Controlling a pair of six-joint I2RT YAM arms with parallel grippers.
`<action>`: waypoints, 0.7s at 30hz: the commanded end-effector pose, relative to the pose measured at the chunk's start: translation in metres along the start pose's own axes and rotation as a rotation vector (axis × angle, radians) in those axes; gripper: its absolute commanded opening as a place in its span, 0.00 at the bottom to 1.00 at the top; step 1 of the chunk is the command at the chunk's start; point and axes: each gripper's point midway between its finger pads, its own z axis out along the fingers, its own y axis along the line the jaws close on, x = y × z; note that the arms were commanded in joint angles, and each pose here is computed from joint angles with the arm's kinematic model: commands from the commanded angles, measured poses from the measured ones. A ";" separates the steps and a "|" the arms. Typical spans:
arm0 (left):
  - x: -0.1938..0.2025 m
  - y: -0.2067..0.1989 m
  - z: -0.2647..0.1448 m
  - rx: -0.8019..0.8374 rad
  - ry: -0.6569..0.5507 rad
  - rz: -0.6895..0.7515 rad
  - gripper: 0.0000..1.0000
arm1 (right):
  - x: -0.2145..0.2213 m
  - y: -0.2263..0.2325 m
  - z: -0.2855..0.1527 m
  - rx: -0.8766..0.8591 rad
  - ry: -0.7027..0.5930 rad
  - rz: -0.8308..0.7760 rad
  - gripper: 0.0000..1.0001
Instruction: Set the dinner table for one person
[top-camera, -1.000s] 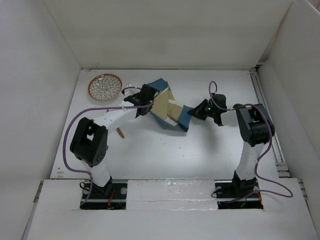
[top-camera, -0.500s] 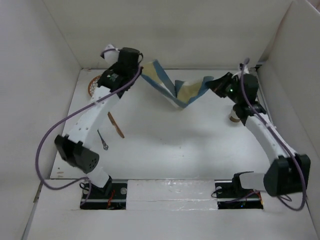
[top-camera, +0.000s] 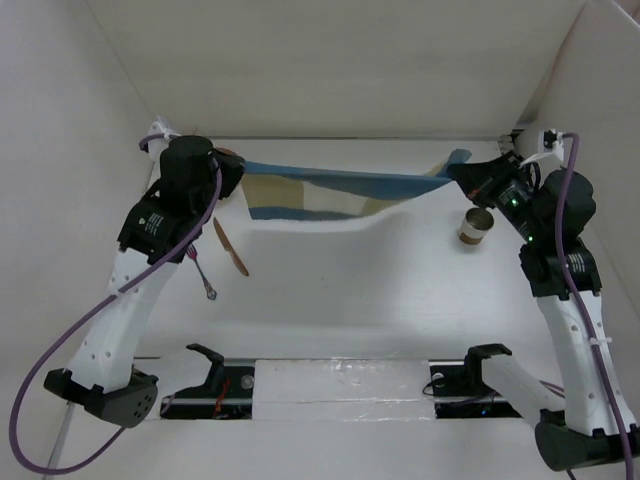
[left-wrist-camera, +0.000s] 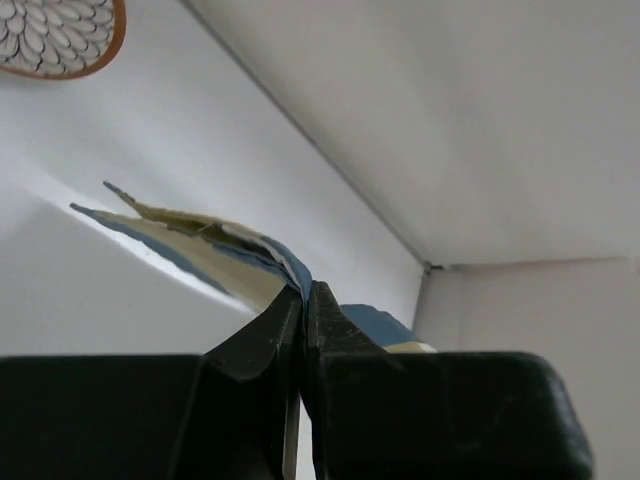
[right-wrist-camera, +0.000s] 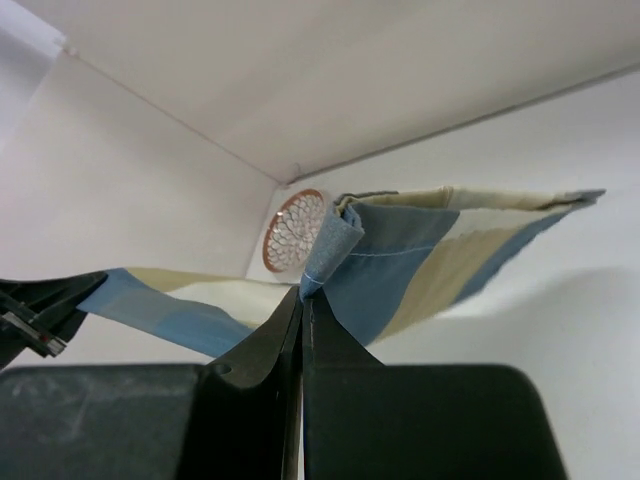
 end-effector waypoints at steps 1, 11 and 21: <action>0.000 0.018 0.004 -0.011 -0.028 0.004 0.00 | -0.012 -0.011 -0.015 0.078 -0.051 -0.049 0.00; -0.011 -0.027 0.043 0.012 -0.048 0.096 0.00 | -0.023 -0.036 0.055 0.138 0.026 -0.079 0.00; -0.050 -0.111 0.104 0.194 -0.068 0.222 0.00 | -0.049 -0.044 0.138 0.026 0.091 -0.113 0.00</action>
